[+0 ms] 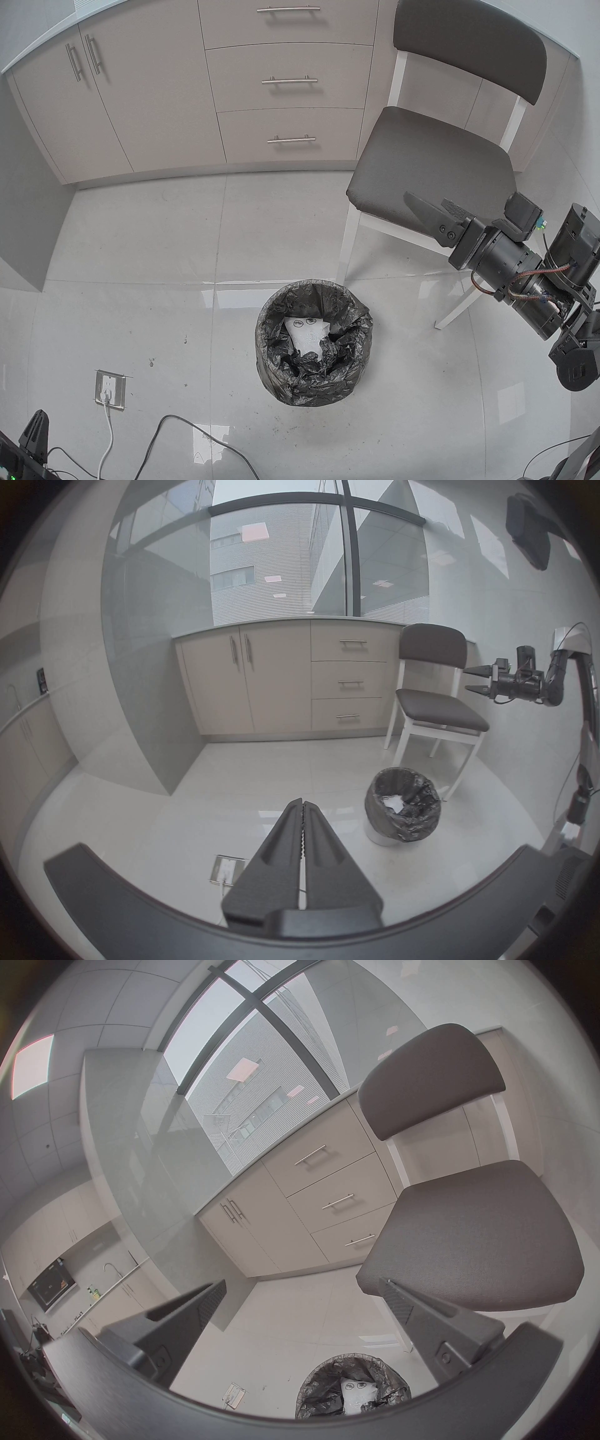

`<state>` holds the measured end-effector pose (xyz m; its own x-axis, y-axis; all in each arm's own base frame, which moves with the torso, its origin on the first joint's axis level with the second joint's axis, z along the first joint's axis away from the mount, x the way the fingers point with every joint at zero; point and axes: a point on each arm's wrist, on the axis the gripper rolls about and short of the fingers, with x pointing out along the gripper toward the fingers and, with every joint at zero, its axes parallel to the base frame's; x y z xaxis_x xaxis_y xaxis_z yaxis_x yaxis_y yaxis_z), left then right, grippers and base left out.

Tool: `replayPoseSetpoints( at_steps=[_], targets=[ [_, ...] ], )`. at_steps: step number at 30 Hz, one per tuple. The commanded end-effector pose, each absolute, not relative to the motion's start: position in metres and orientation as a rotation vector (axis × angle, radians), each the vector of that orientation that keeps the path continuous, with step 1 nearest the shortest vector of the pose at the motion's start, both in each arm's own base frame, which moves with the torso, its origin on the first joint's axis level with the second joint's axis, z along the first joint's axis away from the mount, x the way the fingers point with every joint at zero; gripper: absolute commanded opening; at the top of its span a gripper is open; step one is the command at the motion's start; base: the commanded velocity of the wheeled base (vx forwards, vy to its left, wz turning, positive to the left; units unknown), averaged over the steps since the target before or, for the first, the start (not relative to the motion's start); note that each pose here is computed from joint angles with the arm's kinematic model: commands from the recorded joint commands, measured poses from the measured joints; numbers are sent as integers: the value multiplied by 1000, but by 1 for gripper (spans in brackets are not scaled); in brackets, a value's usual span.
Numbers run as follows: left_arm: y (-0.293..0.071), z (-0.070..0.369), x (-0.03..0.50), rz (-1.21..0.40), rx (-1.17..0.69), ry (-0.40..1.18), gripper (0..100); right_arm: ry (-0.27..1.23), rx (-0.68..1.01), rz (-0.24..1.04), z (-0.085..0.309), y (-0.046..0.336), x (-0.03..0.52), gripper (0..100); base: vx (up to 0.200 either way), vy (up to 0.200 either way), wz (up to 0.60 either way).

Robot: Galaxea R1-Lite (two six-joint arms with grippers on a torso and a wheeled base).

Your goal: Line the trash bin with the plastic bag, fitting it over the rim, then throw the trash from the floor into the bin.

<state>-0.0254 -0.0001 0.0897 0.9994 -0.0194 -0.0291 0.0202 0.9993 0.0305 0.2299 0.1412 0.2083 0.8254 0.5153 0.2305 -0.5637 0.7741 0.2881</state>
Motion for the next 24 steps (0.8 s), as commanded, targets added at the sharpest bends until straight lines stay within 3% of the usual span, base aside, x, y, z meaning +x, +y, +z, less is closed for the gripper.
replayPoseSetpoints(
  at_steps=[1,8,18,22,24],
  targets=[
    [0,82,-26,16,-24,20,0,-166,336,599,211,139,219,100,0,0,0],
    [0,76,-23,4,40,15,0,-143,330,595,204,141,225,100,0,0,0],
    [0,77,-21,-4,-9,34,0,-166,340,575,210,136,226,100,0,0,0],
    [0,76,-23,8,-18,0,0,-269,322,452,236,93,220,100,0,0,0],
    [0,76,-23,8,-11,1,0,-320,233,353,257,63,206,100,0,0,0]
  ],
)
